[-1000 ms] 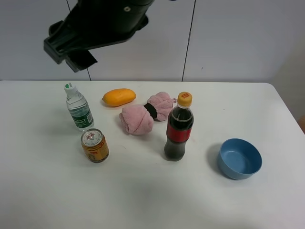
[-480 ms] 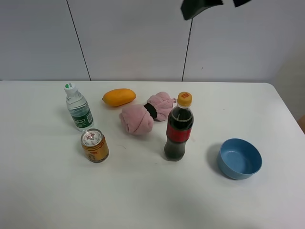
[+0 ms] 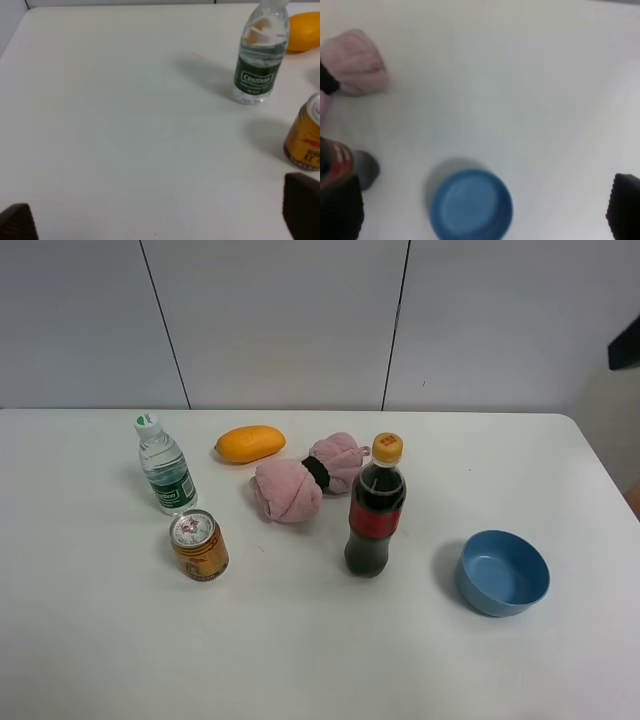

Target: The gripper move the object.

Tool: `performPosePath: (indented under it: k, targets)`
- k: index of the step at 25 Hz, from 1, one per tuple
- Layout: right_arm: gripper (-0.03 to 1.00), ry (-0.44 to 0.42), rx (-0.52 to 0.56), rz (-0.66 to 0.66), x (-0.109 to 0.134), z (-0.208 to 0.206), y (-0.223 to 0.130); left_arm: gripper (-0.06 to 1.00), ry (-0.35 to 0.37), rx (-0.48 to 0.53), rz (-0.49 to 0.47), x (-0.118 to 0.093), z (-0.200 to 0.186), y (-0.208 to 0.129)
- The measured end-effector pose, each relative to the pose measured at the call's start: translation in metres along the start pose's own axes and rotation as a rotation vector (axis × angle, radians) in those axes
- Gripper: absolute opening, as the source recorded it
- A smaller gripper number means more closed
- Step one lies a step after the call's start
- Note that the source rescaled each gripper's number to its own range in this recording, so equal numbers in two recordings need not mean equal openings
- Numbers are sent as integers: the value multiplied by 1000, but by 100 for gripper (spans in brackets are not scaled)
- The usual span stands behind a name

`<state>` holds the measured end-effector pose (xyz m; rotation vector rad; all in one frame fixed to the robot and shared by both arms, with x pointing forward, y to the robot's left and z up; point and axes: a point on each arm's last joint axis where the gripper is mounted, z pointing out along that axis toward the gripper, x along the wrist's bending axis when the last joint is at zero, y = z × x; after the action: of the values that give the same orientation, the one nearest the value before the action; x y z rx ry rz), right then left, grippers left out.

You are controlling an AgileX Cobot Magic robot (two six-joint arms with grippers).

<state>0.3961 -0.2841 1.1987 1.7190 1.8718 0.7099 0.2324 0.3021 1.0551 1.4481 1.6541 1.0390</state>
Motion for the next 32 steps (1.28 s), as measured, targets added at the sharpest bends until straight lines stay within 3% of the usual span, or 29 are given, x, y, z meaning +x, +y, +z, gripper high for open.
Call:
performPosePath:
  k: [3, 8, 12, 18, 29, 32]
  targets:
    - [100, -10, -45, 26, -3, -18, -35, 100, 0, 0, 0, 0, 0, 0]
    - [100, -15, -310, 28, -4, -49, -102, 100, 0, 0, 0, 0, 0, 0]
    - [100, -44, -400, 17, -6, -47, -147, 100, 0, 0, 0, 0, 0, 0]
    - [100, -23, -395, 25, -3, -24, -186, 100, 0, 0, 0, 0, 0, 0]
    - [100, 27, -460, 43, 1, -12, -210, 100, 0, 0, 0, 0, 0, 0]
    - [100, 26, -431, 43, 1, -10, -213, 100, 0, 0, 0, 0, 0, 0]
